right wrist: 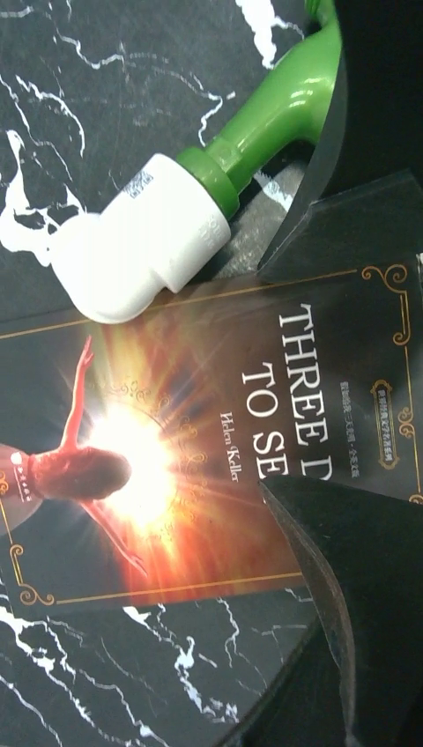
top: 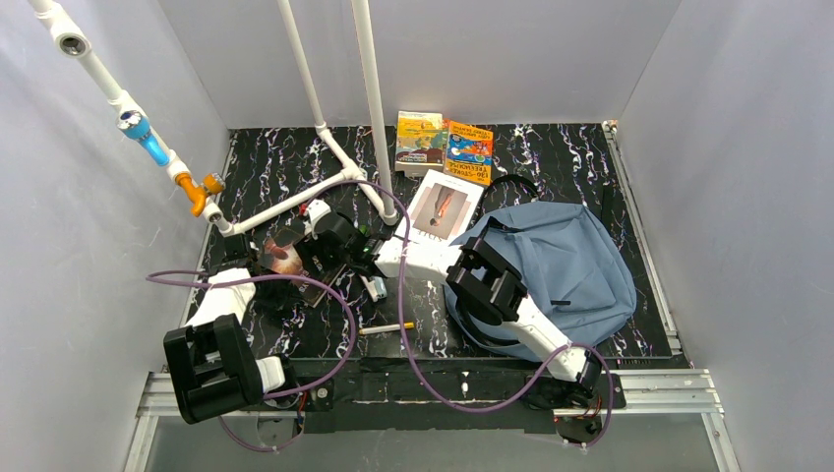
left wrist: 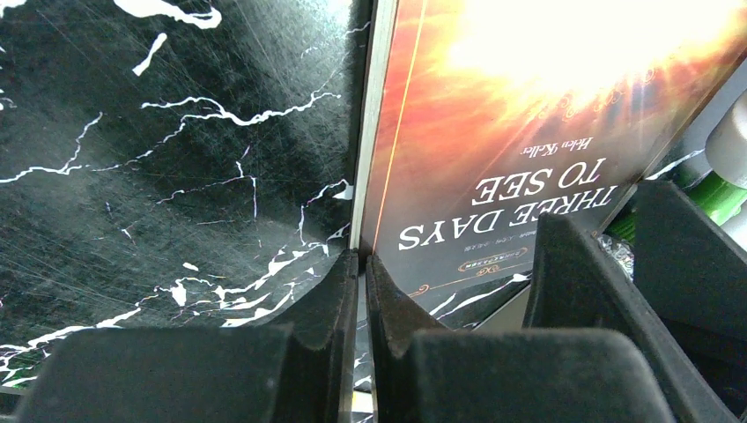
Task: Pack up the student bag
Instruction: Pick up the book from the center of the board.
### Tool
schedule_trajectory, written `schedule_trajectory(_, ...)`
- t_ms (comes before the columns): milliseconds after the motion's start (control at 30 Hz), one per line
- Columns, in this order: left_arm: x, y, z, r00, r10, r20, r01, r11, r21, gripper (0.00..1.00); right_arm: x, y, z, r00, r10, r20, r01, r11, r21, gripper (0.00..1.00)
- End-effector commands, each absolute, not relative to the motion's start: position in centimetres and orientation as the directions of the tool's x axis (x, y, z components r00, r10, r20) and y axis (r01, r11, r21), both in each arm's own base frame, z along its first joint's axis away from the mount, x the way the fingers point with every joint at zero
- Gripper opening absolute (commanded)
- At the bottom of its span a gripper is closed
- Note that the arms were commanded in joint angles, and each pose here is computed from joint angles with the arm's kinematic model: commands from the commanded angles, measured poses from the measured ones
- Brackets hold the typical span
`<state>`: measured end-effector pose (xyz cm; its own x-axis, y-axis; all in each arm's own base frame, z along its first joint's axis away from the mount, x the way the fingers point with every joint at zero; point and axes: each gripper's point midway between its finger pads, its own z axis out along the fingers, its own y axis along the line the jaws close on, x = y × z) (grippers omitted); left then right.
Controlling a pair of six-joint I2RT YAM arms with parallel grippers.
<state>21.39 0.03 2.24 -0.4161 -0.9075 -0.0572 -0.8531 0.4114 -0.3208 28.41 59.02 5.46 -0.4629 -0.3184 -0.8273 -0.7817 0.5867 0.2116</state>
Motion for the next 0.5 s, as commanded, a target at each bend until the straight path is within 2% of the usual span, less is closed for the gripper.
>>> schedule_trajectory(0, 19.6, 0.1, 1.7, -0.434, -0.899, -0.052, -0.863, 0.432, -0.263, 0.02, 30.1, 58.0, 4.4, -0.429, -0.374, -0.822, -0.765, 0.635, 0.111, 0.88)
schedule_trajectory(133, 19.8, -0.1, 1.8, -0.435, -0.899, -0.045, -0.860, 0.429, -0.277, 0.04, 30.2, 58.0, 3.1, -0.469, -0.373, -0.801, -0.765, 0.624, 0.157, 0.88)
schedule_trajectory(233, 19.9, -0.5, 1.9, -0.433, -0.901, -0.024, -0.859, 0.421, -0.290, 0.10, 28.8, 58.0, 2.2, -0.534, -0.369, -0.761, -0.755, 0.613, 0.233, 0.85)
schedule_trajectory(400, 20.2, -1.0, 2.2, -0.423, -0.906, 0.001, -0.861, 0.402, -0.310, 0.43, 25.3, 57.4, 2.2, -0.656, -0.328, -0.679, -0.709, 0.575, 0.408, 0.75)
schedule_trajectory(467, 20.3, -1.3, 2.2, -0.423, -0.906, 0.014, -0.860, 0.397, -0.321, 0.51, 24.0, 57.6, 2.9, -0.689, -0.296, -0.661, -0.693, 0.535, 0.483, 0.69)
